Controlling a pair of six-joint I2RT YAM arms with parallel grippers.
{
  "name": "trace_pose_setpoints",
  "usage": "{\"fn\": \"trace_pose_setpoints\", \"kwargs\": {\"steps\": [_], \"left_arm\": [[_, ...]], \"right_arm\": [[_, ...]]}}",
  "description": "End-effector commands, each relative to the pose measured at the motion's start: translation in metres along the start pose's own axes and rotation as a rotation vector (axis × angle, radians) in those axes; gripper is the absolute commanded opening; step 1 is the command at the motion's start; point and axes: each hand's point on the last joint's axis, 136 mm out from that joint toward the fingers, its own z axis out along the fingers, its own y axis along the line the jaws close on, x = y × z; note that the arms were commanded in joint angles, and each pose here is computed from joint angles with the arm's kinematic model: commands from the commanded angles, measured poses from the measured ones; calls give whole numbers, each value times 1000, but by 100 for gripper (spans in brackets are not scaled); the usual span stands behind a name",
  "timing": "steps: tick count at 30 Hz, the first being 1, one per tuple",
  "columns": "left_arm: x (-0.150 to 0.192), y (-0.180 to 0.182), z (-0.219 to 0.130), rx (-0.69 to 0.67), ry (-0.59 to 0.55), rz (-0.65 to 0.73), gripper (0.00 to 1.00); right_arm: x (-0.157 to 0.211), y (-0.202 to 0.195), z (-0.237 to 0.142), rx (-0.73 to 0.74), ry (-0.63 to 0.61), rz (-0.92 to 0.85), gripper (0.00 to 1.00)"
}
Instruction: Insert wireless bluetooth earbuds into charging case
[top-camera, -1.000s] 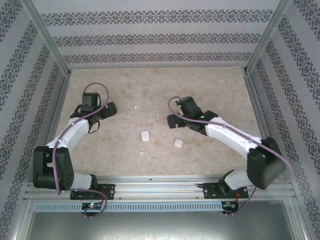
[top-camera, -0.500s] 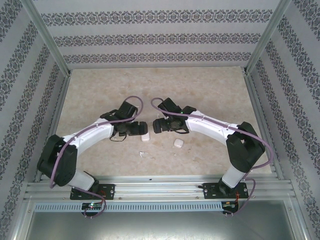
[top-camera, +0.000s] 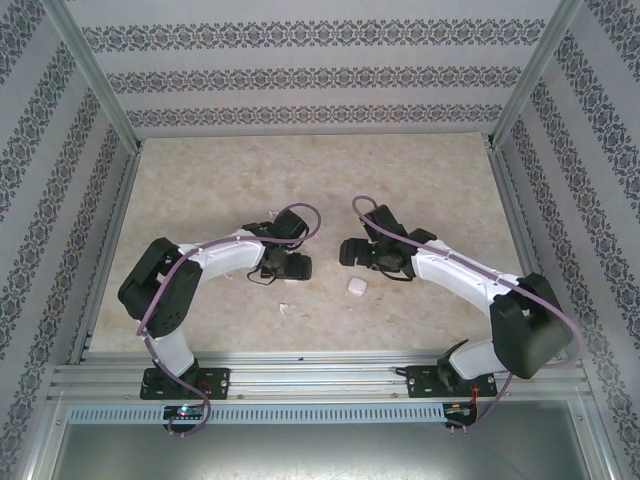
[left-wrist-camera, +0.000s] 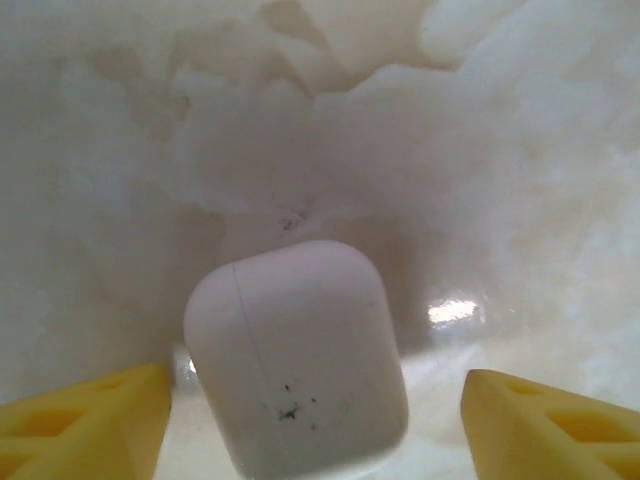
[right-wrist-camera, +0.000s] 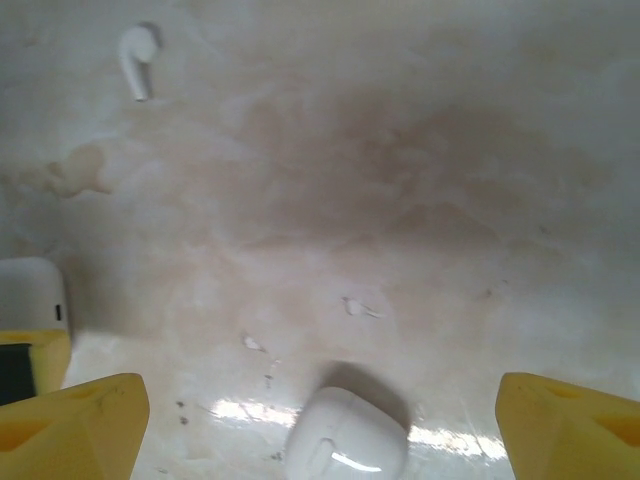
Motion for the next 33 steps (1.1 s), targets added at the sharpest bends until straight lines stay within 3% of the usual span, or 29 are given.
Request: {"fn": "trace_pose_setpoints", "kwargs": {"steps": [1, 8, 16, 23, 33], "left_arm": [[3, 3, 5, -53, 30, 53, 67], [0, -2, 5, -43, 52, 162, 43], [-13, -28, -33, 80, -25, 411, 31], [-15, -71, -100, 322, -209, 650, 32], [-9, -103, -195, 538, -553, 876, 27]], "right_arm": [[-5, -1, -7, -69, -26, 94, 89], [-8, -14, -16, -104, -25, 156, 90], [-13, 2, -33, -258, 62, 164, 86], [-3, 19, -65, -341, 152, 112, 83], [-4, 91, -122, -695, 166, 66, 76]]}}
